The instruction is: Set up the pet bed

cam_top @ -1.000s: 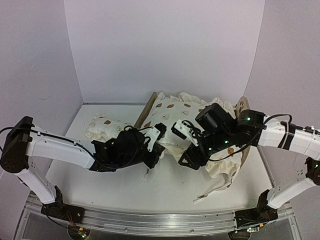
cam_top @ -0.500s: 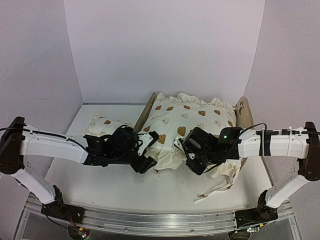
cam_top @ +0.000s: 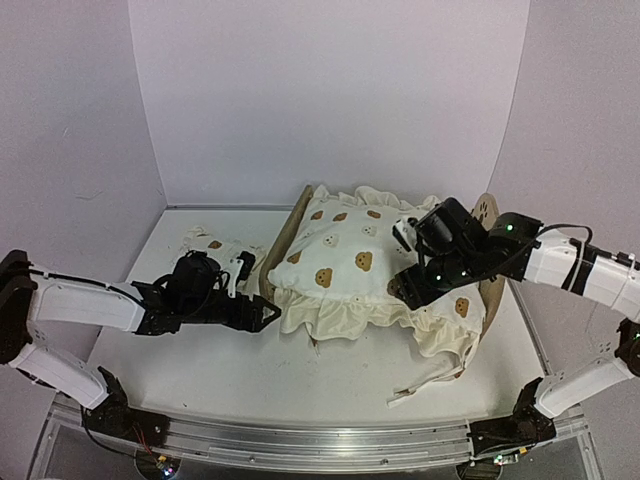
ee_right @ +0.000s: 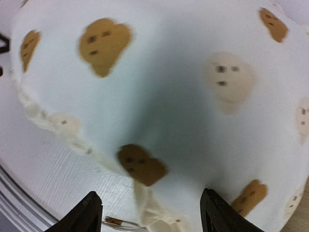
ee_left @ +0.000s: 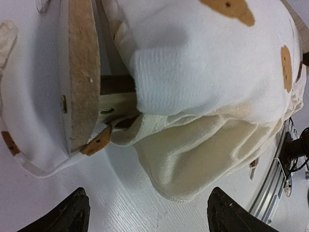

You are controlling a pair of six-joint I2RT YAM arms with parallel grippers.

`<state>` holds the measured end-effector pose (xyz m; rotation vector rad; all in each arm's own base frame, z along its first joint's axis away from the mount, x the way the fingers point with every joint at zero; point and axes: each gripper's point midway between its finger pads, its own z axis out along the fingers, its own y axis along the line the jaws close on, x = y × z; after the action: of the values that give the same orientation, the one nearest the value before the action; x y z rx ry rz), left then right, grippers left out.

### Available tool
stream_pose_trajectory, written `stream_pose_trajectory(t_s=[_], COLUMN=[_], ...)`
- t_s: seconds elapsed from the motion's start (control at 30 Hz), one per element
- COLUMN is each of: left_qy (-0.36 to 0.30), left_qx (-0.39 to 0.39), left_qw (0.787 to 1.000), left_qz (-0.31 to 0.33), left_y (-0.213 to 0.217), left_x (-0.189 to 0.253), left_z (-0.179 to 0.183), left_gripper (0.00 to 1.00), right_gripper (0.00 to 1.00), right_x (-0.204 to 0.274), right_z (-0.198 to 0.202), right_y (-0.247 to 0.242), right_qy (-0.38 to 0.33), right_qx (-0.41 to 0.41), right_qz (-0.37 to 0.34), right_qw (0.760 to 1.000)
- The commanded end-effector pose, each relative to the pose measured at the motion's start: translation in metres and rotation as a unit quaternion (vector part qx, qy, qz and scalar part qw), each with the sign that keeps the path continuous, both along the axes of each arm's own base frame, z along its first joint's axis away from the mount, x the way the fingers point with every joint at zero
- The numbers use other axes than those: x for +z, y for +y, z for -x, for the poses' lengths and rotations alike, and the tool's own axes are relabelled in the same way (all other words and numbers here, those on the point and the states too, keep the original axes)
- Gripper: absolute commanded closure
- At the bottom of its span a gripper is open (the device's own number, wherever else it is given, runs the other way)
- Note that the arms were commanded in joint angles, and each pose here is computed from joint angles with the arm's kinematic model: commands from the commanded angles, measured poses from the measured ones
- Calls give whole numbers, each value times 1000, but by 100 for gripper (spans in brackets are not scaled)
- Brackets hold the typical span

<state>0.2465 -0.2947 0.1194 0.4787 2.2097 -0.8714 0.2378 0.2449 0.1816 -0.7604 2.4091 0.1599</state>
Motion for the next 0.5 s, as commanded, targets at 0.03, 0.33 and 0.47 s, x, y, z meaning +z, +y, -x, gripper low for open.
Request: stream_pose_trajectory(t_s=[0.03,0.33,0.47], left_qy=[-19,-55,-69], left_qx=[-26,-61,-21], left_qw=[991,987,992], left_qz=[129,140,101], left_y=[-39,-67,-64], left_x=[61,87,81], left_z=[-14,-27,-48], left_gripper=[19,27,14], right_gripper=[28,38,38], right_x=[21,-4,3], right_z=[-24,-59,-105], right_y=[-44,-55,-43], right_qy=[4,-35,-117], right_qx=[-90,-126,-139], right_qz=[-6,47,67], right_qw=[996,990,981])
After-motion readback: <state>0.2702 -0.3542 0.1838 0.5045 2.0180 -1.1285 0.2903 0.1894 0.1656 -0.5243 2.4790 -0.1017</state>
